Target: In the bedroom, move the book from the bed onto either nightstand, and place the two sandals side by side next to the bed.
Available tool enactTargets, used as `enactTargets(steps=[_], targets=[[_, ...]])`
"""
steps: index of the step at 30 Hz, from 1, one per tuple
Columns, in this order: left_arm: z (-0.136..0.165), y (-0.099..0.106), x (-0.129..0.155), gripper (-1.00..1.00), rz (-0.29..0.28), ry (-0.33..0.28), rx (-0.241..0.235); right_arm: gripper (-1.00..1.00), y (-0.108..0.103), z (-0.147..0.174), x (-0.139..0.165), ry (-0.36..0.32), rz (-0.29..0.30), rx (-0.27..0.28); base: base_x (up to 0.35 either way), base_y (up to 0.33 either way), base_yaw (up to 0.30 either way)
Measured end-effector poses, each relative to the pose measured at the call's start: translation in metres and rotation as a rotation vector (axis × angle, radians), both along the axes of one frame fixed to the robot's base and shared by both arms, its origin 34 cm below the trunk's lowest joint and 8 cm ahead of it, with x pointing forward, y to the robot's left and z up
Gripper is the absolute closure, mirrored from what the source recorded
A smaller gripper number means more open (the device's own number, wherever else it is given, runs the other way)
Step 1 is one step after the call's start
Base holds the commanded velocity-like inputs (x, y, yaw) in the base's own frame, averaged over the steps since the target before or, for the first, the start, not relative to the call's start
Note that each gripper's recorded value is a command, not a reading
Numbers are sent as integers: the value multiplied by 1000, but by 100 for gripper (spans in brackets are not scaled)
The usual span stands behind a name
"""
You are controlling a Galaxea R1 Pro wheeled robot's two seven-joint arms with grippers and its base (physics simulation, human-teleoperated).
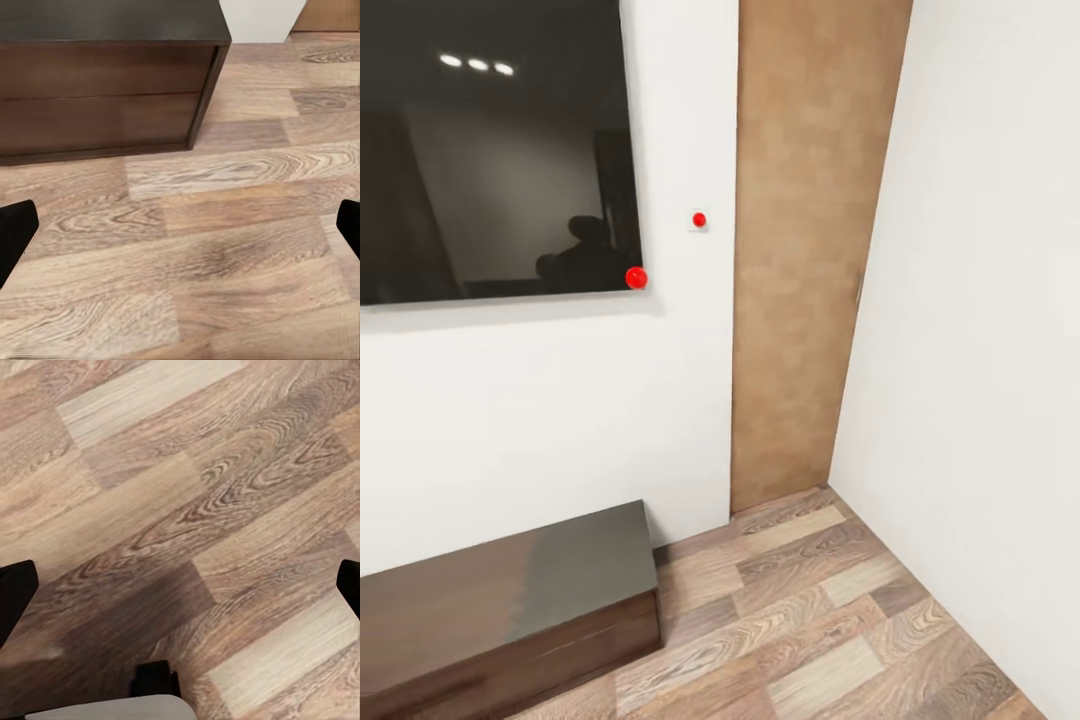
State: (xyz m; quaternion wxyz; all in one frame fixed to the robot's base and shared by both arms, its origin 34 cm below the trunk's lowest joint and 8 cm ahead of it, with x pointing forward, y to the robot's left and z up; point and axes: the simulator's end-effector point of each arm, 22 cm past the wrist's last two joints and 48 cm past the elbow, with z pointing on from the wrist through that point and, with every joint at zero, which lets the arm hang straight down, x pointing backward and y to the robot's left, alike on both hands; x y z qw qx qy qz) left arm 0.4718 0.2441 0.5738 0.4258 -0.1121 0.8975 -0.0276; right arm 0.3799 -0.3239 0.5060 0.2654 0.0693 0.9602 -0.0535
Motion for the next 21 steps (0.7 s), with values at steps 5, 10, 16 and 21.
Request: enactTargets(steps=[5,10,16,21], targets=[[0,0,0,-100,0,0,0,-100,0,0,0,0,0,0,0,0,294],[0,0,0,-100,0,0,0,-100,0,0,0,0,0,0,0,0,294],[0,0,0,-100,0,0,0,-100,0,0,0,0,0,0,0,0,294],[0,0,0,-100,0,0,0,-100,0,0,0,0,0,0,0,0,294]])
